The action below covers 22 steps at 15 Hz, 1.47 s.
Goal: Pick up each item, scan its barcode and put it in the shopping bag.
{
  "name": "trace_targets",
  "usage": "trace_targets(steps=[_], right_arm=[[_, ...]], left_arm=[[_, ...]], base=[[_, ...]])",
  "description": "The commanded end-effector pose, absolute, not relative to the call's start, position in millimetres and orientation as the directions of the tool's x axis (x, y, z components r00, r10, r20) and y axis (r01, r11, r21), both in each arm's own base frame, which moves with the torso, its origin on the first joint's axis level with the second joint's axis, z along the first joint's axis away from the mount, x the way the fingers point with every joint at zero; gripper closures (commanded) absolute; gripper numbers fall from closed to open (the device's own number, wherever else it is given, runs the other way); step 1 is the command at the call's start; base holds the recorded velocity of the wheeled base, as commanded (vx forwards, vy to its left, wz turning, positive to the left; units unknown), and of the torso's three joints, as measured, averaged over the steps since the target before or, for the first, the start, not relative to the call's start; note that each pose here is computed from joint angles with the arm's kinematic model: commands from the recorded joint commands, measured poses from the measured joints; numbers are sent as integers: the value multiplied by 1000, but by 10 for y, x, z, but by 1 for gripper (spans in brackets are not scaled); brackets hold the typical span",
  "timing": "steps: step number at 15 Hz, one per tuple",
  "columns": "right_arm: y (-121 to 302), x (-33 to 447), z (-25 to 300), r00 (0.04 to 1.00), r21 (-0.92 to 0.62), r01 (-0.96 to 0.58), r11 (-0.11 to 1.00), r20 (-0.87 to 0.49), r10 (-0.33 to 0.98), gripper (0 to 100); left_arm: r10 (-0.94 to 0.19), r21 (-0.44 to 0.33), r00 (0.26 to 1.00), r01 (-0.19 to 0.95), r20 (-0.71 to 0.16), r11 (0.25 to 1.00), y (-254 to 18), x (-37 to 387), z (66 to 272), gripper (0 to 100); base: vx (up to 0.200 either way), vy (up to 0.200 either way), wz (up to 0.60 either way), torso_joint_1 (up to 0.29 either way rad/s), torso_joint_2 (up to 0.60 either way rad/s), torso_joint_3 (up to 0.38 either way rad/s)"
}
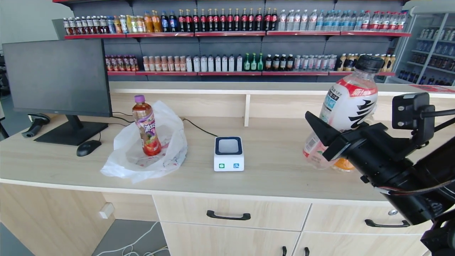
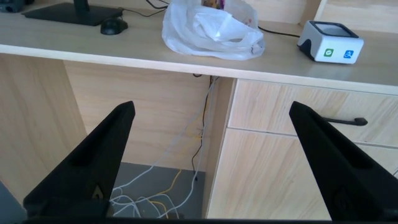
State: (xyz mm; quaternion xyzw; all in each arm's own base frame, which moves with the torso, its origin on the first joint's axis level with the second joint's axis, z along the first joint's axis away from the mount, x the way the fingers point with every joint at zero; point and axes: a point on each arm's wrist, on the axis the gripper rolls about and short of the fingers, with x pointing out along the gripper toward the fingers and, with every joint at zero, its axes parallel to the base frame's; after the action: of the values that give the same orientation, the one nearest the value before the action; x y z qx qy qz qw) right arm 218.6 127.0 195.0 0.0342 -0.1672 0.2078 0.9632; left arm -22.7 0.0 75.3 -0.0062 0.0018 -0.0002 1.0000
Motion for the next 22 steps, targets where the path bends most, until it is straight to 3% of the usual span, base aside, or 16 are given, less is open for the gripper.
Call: trace_targets(steps=[1,16,20,22], right_arm=[[1277,2190,1964,854,-4,-415,910,344,391,100],[1359,2152,1894,847,0,-450,893,316,427,100],[1357,2148,1905,846,-1,-450,893,321,426,100],[1366,2169,1892,848,-5,-447,894,316,426,100]], left_arm=[[0,-15,1000,0,-2,1000,0,-227,755,0],[0,-17,1000,0,0,1000,1,-227,757,0],[0,-14,1000,0,-2,1000,1,-227,755,0],[2,-15,1000,-2,-2,1000,0,-227,755,0]], base=[[0,200,0,17,17,2],[0,200,0,0,2,4],[0,0,0,0,0,0],[200,0,0,5,2,2]])
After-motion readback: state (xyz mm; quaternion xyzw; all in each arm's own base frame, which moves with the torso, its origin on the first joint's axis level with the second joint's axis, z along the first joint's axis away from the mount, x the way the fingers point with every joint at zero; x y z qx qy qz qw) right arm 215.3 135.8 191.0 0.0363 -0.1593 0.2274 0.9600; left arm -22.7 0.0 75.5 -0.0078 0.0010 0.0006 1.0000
